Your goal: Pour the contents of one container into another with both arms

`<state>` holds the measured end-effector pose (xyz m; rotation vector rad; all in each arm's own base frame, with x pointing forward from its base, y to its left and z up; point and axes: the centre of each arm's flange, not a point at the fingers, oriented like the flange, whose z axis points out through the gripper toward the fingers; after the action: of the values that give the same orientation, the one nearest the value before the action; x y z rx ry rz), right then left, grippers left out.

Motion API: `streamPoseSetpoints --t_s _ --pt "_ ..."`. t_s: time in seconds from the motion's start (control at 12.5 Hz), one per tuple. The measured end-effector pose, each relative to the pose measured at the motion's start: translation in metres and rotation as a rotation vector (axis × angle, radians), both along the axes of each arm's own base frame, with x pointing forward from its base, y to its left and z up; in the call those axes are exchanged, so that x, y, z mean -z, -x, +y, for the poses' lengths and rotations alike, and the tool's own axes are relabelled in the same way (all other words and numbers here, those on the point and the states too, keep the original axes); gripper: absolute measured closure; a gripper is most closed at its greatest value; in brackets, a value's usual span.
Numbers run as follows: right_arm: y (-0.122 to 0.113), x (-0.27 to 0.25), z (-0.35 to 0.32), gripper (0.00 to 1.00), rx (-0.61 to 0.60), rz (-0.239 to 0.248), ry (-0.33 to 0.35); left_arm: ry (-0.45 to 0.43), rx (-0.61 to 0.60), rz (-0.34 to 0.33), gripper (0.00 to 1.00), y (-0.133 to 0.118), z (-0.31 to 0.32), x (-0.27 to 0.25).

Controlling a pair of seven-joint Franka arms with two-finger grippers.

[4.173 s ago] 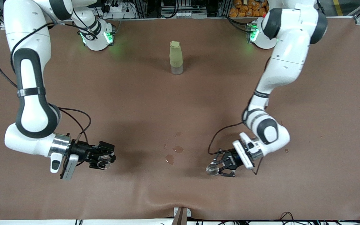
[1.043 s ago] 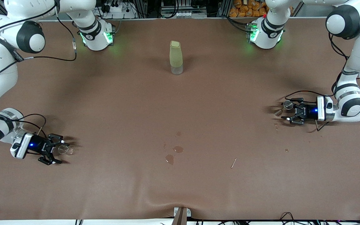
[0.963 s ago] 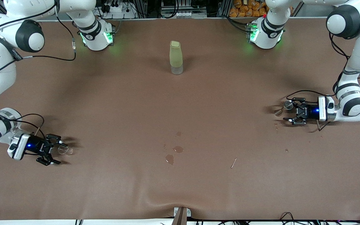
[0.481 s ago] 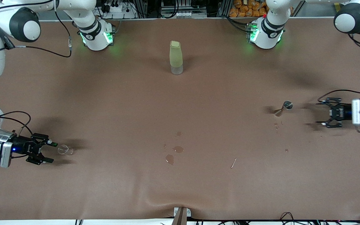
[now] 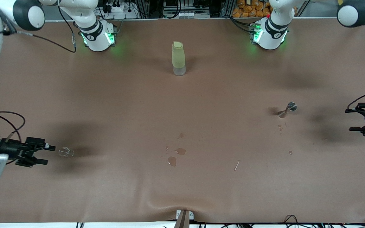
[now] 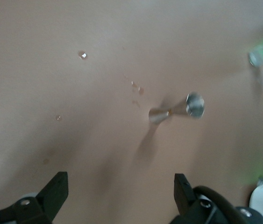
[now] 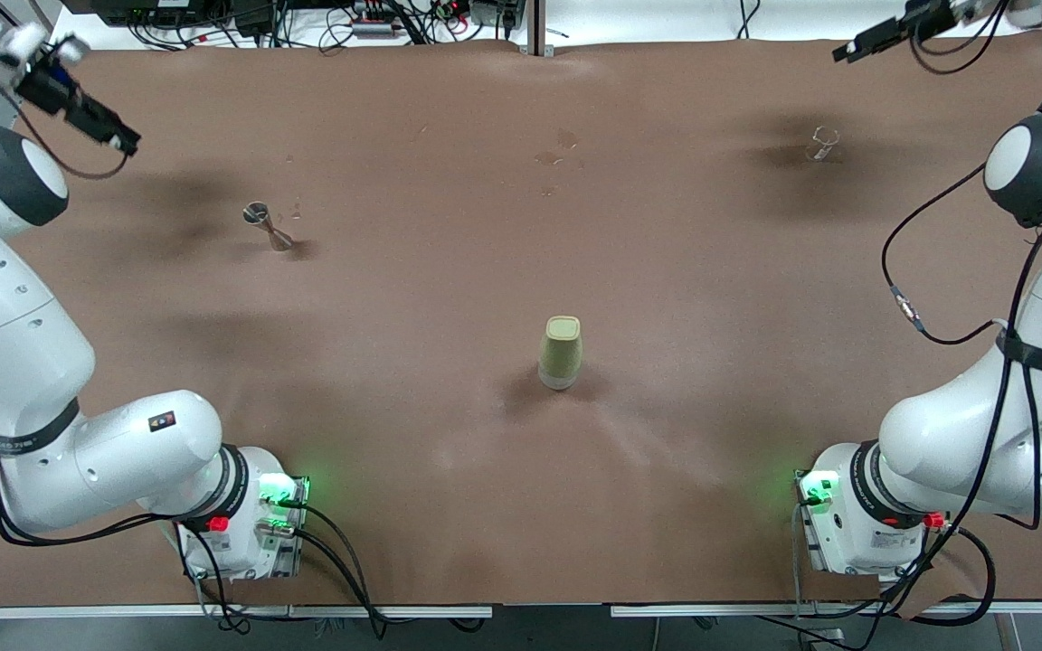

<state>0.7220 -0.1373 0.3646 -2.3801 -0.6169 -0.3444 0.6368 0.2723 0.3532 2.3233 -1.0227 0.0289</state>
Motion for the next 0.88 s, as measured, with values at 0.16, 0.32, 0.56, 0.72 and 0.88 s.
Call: streamPoseSetpoints --t_s 0.16,0.32,0.56,0.72,0.88 --pt "0.008 -0.052 0.007 0.00 0.032 0.029 0.124 -0.128 -0.125 0.054 0.00 -0.015 -0.060 -0.072" --pt "0.018 -0.085 0.013 0.00 0.073 0.066 0.223 -0.231 -0.254 0.120 0.00 -0.019 -0.116 -0.117" --pt "0.044 -0.125 0.035 0.00 0.155 0.146 0.352 -0.317 -0.424 0.227 0.00 -0.022 -0.189 -0.141" --pt "0.076 -0.154 0.053 0.00 0.217 0.194 0.429 -0.374 -0.487 0.268 0.00 -0.022 -0.224 -0.144" --pt "0.108 -0.179 0.072 0.00 0.281 0.249 0.503 -0.408 -0.533 0.293 0.00 -0.022 -0.249 -0.147"
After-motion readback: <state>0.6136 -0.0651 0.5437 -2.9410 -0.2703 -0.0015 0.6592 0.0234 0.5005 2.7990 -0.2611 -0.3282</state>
